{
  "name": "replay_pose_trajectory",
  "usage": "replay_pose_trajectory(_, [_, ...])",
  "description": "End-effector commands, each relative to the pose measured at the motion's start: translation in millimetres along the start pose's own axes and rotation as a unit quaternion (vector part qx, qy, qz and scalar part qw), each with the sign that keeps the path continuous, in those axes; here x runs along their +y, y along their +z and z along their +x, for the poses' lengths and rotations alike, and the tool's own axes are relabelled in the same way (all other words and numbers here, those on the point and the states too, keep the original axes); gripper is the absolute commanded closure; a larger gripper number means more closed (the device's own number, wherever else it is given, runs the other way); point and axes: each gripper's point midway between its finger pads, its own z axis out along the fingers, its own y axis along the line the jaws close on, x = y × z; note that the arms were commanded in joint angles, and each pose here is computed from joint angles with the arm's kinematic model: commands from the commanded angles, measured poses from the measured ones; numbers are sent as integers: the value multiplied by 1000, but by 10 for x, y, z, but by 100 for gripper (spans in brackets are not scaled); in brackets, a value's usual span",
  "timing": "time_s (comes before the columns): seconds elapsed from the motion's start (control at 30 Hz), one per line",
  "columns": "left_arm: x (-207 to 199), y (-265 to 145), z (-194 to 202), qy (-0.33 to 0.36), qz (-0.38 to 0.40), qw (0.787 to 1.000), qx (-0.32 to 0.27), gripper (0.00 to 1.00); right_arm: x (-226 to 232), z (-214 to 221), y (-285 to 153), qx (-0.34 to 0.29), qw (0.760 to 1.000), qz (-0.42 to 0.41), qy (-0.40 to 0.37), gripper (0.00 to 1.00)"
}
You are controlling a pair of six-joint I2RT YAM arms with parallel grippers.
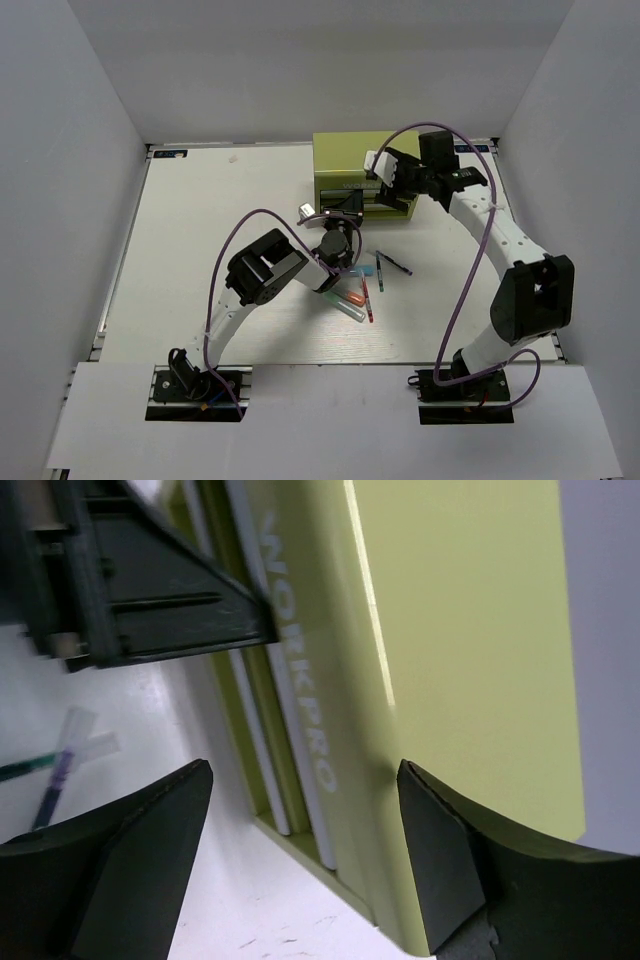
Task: Sort the stationery into containers
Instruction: Open the drawer in the storage box.
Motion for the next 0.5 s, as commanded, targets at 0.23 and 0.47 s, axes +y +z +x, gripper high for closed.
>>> replay_pose_trajectory(0.23, [-863,4,-719,-138,122,978,-98,100,2,-287,-217,-44,998,3,-53,16])
replay_pose_trajectory(0.47, [-877,-44,-683,-136,122,979,-89,100,-116,-173,-53,-19,998,10,-52,16])
